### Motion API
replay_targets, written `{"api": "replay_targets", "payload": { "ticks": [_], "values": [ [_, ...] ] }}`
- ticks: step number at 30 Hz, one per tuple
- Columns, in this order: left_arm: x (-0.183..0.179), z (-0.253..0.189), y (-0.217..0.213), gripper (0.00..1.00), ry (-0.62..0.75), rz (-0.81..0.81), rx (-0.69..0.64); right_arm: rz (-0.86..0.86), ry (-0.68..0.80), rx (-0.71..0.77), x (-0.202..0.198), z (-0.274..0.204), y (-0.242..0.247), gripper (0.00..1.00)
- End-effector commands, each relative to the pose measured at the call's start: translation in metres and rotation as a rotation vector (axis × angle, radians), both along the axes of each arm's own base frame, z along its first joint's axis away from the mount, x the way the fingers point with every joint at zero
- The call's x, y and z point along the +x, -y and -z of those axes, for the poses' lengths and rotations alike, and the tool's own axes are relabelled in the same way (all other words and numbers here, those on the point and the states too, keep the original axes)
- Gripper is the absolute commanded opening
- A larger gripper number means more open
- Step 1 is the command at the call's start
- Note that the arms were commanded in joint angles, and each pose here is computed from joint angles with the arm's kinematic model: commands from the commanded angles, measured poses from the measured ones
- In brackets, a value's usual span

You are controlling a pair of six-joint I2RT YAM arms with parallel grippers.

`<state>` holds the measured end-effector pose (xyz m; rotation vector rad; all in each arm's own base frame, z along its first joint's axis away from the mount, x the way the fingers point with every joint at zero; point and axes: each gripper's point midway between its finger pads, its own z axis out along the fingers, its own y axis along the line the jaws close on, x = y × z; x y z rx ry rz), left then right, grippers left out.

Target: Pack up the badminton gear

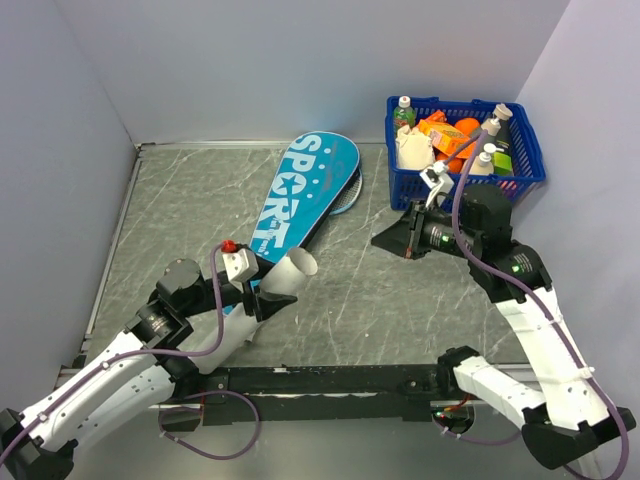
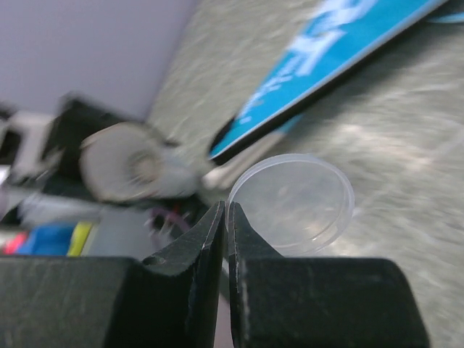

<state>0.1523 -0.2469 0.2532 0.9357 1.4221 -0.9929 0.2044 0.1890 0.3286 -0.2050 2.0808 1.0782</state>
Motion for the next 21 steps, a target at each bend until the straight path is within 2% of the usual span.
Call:
{"api": "replay_targets", "payload": {
  "ticks": [1,9,21],
  "values": [
    [-0.015,-0.006,0.006,0.01,0.043,0.094,-0.011,-0.254,0.042,0.102,-0.041,-0.037,-0.029,0.12],
    [-0.034,-0.007,0.01,0.01,0.047,0.202,-0.023,-0.497,0.054,0.137,-0.073,-0.054,-0.064,0.13],
    [-0.051,-0.006,0.013,0.01,0.049,0.298,-0.029,-0.654,0.047,0.162,-0.089,-0.062,-0.096,0.14]
  ]
}}
